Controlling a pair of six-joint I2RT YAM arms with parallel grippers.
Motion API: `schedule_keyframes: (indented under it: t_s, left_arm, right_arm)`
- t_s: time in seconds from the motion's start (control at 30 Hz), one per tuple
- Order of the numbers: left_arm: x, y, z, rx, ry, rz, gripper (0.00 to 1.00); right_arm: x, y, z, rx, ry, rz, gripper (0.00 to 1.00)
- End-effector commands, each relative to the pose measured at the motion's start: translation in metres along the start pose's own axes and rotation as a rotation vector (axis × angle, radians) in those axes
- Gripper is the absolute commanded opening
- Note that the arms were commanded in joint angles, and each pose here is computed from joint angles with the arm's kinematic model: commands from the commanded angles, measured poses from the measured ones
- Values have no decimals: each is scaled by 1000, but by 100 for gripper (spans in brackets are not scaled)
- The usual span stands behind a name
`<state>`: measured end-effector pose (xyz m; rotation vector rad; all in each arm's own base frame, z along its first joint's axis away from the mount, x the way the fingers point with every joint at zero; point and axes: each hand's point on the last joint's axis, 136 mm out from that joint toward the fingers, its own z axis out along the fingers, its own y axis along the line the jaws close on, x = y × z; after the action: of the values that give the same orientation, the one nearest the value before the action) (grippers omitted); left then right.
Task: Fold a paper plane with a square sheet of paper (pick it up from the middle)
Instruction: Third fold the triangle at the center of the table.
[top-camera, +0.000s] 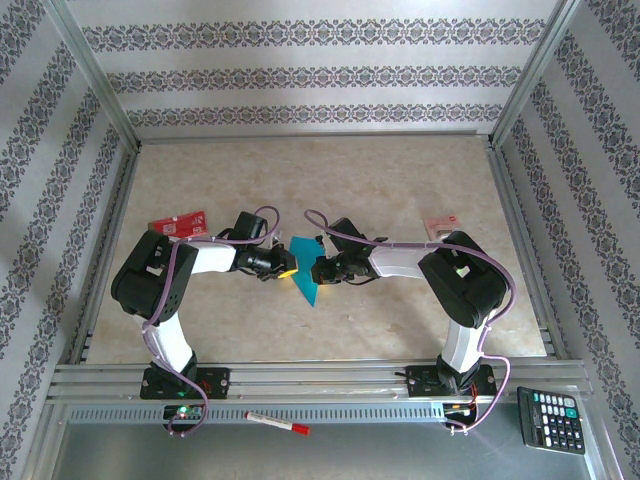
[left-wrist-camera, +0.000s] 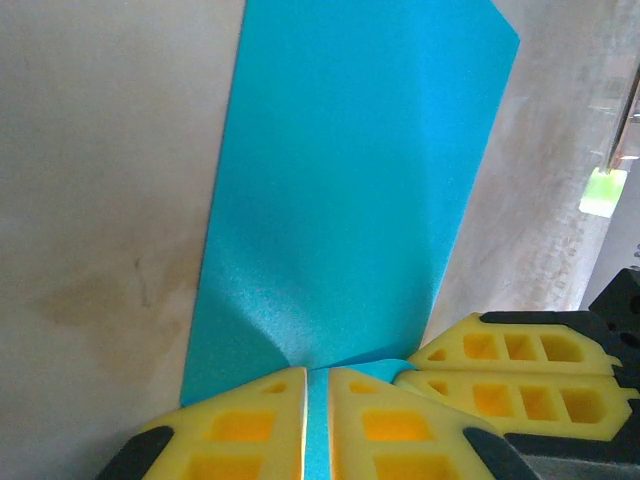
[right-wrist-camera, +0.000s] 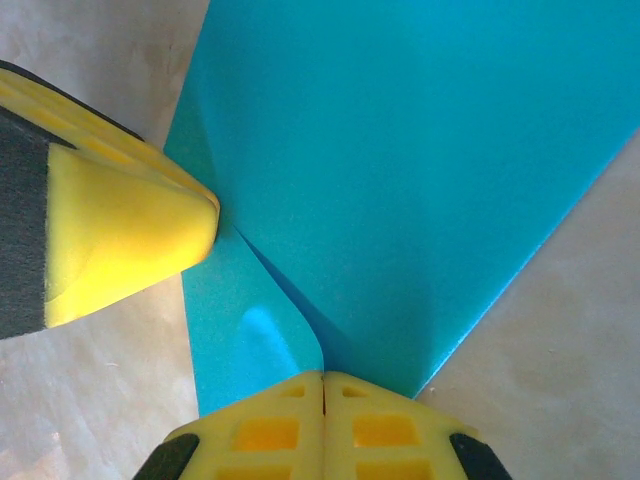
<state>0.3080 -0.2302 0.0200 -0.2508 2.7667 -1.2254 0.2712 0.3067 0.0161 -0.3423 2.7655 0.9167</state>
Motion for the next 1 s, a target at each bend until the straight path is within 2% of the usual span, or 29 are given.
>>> schedule_keyframes:
  t_s: [0.0,0.43,0.7,0.83,0.97]
  left_arm:
    - [11,21,6,-64,17,5,14]
    - [21,38,7,-118,40,-2,12]
    - [17,34,6,-120,43,15,12]
    - [16,32,6,-119,43,17,12]
    - [8,10,2,-56,24,34,13]
  right_arm:
    - [8,-17,-7,69,37,24,1]
    - [-5,-13,-22,76,15,5,13]
    - [-5,-12,-21,69,22,5,15]
    - [-6,-13,-24,74,15,0,12]
    - [-3,-15,-19,70,25,10,6]
